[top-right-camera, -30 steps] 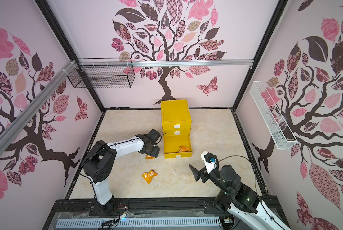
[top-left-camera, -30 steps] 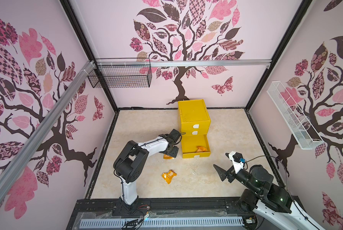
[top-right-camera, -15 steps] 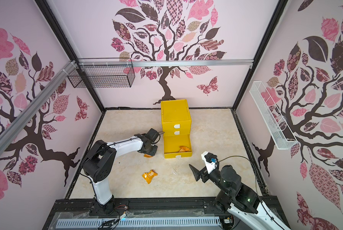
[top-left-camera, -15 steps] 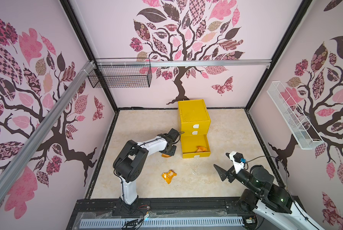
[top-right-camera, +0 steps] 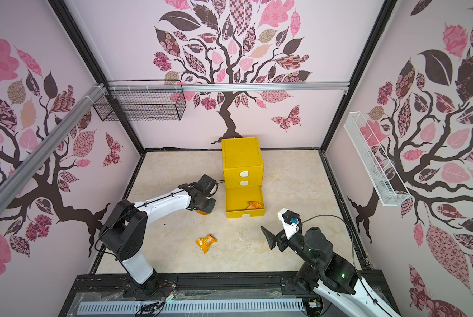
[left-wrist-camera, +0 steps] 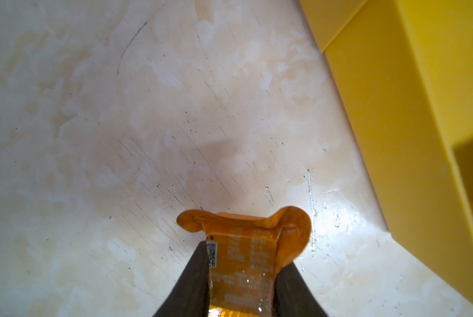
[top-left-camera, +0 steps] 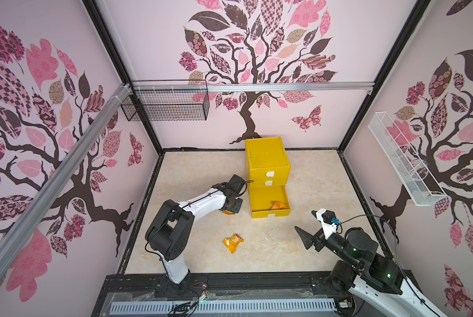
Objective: Place the cookies into the drawer by color
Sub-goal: Pick up the cookie at the center of the board, then place the cookie in the drawer.
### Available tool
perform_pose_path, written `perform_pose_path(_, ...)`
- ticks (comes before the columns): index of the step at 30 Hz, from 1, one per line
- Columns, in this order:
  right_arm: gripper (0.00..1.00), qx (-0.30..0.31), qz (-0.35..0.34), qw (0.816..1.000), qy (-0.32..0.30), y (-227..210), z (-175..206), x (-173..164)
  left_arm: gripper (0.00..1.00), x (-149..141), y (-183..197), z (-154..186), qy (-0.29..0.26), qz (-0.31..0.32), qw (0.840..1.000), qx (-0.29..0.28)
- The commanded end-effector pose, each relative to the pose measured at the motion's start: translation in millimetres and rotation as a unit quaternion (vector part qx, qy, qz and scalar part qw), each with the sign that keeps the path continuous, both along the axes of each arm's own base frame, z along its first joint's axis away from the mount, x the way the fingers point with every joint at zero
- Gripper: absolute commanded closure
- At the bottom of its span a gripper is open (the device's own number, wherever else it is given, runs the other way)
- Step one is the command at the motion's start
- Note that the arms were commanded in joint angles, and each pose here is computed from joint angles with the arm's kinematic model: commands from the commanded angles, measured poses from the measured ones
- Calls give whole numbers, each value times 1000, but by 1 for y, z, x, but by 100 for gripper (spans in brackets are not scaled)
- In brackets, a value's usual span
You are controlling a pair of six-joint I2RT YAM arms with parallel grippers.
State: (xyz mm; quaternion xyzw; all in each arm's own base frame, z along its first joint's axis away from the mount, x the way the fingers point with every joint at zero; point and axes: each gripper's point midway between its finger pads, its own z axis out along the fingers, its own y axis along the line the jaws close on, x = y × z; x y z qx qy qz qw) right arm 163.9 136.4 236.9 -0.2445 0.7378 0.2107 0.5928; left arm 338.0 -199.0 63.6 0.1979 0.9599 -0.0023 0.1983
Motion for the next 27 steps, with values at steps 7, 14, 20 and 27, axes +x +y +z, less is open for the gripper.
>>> perform_pose_path(7,1,2,0,1000,-5,1,2,1,87,11,-9,46,-47,-67,997,1)
perform_pose_path(14,1,0,-1,1000,-3,1,1,2,86,17,-23,77,-96,-113,989,-20)
perform_pose_path(20,1,0,-6,1000,-4,0,1,3,86,11,-50,99,-151,-194,969,-32)
perform_pose_path(27,1,-2,-6,1000,-2,0,0,3,85,-7,-90,121,-206,-283,936,-46)
